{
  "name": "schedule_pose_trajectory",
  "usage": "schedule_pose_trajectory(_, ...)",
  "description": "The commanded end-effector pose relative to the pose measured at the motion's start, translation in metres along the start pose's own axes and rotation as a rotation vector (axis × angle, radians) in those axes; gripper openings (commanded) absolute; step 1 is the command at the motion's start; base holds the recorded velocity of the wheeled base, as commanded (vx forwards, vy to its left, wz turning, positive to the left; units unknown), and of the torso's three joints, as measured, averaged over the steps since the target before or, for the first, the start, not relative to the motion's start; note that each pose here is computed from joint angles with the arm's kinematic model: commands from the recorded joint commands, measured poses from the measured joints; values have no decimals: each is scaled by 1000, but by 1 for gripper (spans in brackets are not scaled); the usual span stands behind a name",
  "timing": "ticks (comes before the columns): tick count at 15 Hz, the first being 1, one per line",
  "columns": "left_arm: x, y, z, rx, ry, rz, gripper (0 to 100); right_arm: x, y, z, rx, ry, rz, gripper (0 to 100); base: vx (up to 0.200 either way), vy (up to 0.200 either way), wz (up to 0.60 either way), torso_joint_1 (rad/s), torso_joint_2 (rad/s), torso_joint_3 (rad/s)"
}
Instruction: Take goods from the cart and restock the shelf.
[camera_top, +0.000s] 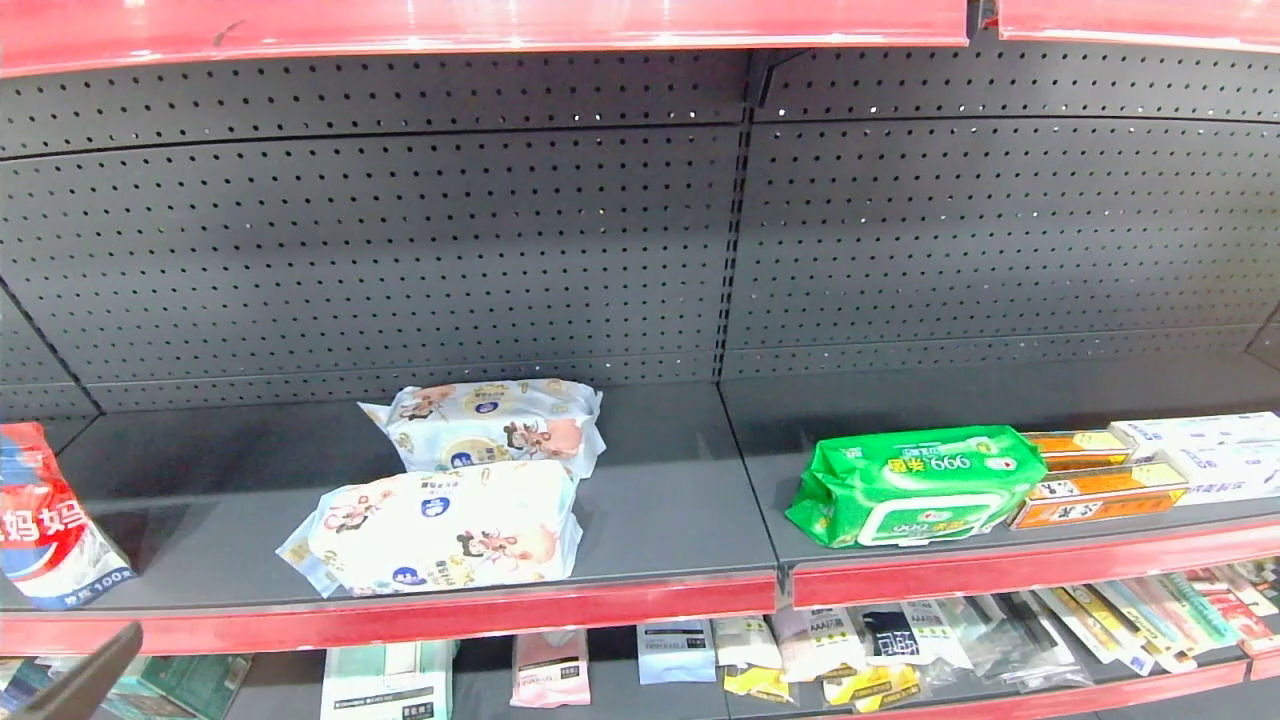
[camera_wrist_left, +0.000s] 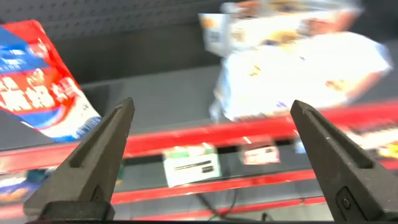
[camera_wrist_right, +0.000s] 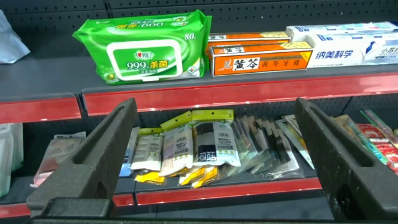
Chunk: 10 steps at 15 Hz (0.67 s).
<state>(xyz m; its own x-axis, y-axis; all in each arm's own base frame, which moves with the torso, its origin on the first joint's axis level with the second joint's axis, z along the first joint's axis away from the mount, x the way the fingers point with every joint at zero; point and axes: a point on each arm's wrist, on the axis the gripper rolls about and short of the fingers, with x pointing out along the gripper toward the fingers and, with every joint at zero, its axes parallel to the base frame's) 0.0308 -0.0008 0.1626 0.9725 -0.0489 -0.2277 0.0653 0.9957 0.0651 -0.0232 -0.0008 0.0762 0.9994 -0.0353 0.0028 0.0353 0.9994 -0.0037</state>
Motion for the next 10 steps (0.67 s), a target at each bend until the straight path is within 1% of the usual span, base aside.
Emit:
schedule_pose_trajectory(1, -40, -11, -68, 19, -158, -70, 100, 0, 0, 0, -1, 1, 0, 100, 0, 0, 0, 0, 0, 0)
schedule_pose_trajectory(2, -40, -12, -88, 26, -198, -82, 100, 0, 0, 0, -1, 1, 0, 100, 0, 0, 0, 0, 0, 0)
schedule_pose_trajectory(4, -40, -11, -89, 16, -201, -67, 100, 0, 0, 0, -2, 1, 2, 100, 0, 0, 0, 0, 0, 0)
schedule_pose_trajectory(5, -40, -10, -89, -8, -199, -23, 100, 0, 0, 0, -5, 1, 3, 100, 0, 0, 0, 0, 0, 0)
schedule_pose_trajectory(7, -40, -10, -89, -14, -199, -12, 100, 0, 0, 0, -7, 1, 2, 100, 0, 0, 0, 0, 0, 0)
schedule_pose_trajectory(10, -40, -10, -89, -8, -199, -16, 100, 0, 0, 0, -7, 1, 2, 100, 0, 0, 600, -2, 1, 4)
